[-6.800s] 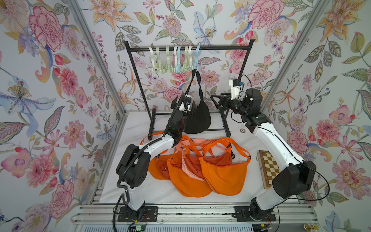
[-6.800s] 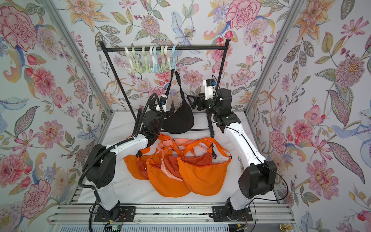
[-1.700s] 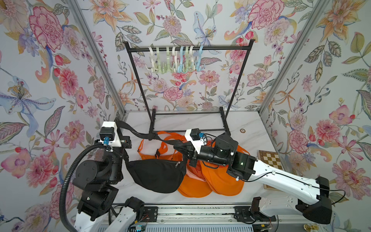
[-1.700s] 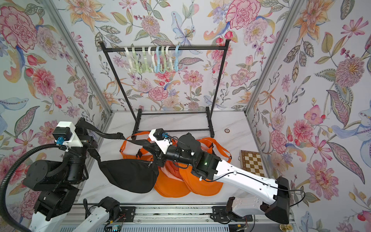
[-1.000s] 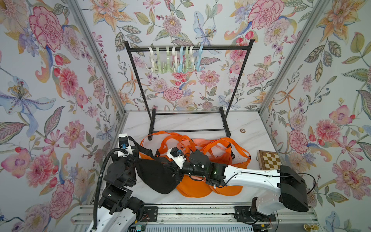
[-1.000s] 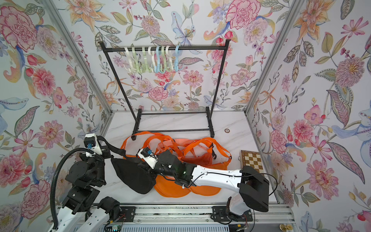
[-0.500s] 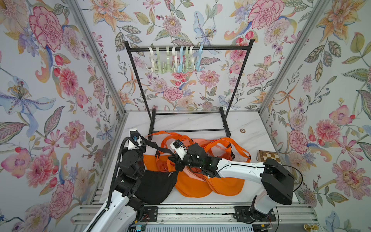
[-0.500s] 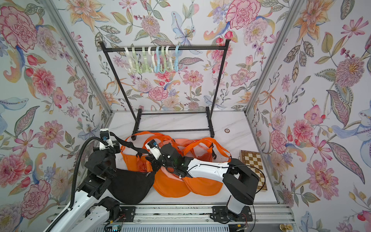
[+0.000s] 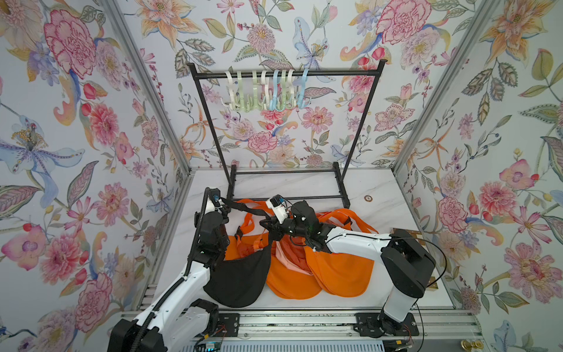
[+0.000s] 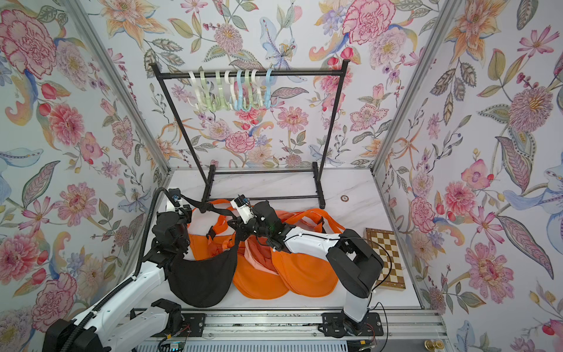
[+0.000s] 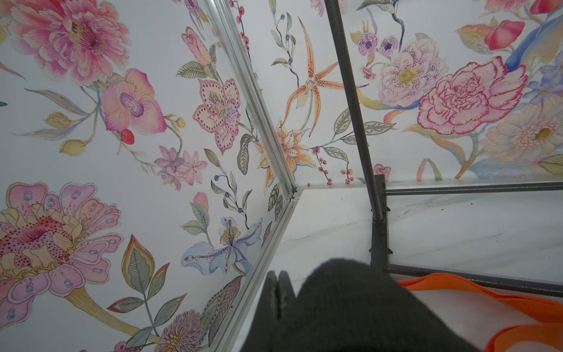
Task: Take the bag off the hook
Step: Place the bag inside the bag.
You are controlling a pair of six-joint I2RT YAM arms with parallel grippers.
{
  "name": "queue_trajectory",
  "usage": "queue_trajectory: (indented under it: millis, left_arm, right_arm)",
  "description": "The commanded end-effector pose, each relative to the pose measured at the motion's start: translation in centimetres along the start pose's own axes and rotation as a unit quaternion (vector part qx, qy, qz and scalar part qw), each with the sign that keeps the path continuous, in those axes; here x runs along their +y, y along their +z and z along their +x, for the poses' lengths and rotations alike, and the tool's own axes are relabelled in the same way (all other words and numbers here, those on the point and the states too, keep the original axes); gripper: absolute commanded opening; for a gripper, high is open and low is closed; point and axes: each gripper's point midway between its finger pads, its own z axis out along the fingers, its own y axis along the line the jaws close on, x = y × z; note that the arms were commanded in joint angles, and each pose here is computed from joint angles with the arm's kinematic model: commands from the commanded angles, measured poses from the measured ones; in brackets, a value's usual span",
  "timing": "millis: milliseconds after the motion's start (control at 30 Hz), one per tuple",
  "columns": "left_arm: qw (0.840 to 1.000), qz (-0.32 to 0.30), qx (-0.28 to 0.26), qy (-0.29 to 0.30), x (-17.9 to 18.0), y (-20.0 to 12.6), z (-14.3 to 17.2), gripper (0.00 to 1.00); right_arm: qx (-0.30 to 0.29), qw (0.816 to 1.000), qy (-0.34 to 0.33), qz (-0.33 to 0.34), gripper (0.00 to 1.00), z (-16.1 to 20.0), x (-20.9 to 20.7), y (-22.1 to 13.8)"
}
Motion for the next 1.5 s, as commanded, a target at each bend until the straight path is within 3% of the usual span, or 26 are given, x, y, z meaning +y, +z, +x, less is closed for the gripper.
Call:
queue_trajectory:
  millis: [0, 267, 567, 633, 733, 800, 967, 1033, 1233, 1467]
  left_arm:
    - [0.998, -0.004, -0.038, -0.041, 0.3, 0.9, -1.7, 0.0]
    - [0.999, -0.003, -0.027, -0.032, -1.2, 3.9, 0.4, 0.02]
    - [1.0, 0.023, -0.01, -0.006, -3.9, 8.9, 2.4, 0.16]
    - [0.999, 0.033, -0.011, -0.003, -4.7, 9.5, 2.8, 0.22]
    - [0.999, 0.049, -0.003, -0.013, -5.4, 10.3, 3.6, 0.36]
    - [0.998, 0.062, 0.004, -0.019, -5.9, 10.9, 4.3, 0.48]
    - [0.997, 0.07, 0.011, -0.013, -6.2, 11.6, 4.6, 0.68]
    - [0.997, 0.071, 0.012, -0.01, -5.9, 11.7, 4.1, 0.99]
    - [0.994, 0.108, 0.02, -0.007, -5.9, 11.3, 2.3, 0.99]
    - [0.98, 0.171, 0.101, 0.009, -7.2, 9.3, 5.0, 0.99]
  right_arm:
    - [-0.003, 1.0, -0.001, -0.028, 0.0, -0.5, 0.4, 0.9]
    - [0.002, 1.0, 0.01, -0.025, 0.03, -0.3, -1.9, 2.9]
    - [-0.011, 0.999, 0.037, -0.019, 0.07, -0.8, -6.0, 4.6]
    - [-0.011, 0.999, 0.042, -0.022, 0.14, -0.6, -6.6, 4.9]
    - [-0.008, 0.999, 0.041, -0.019, 0.38, -0.2, -7.2, 5.1]
    - [-0.009, 0.999, 0.042, -0.015, 0.48, 0.0, -7.7, 5.1]
    - [-0.014, 0.999, 0.035, -0.015, 0.62, -1.0, -8.1, 4.7]
    - [-0.017, 0.999, 0.027, -0.011, 0.65, -1.6, -8.0, 4.5]
    - [-0.034, 0.999, 0.011, 0.002, 0.68, -4.2, -7.4, 3.3]
    - [-0.05, 0.999, -0.002, 0.012, 0.71, -6.1, -5.9, 1.5]
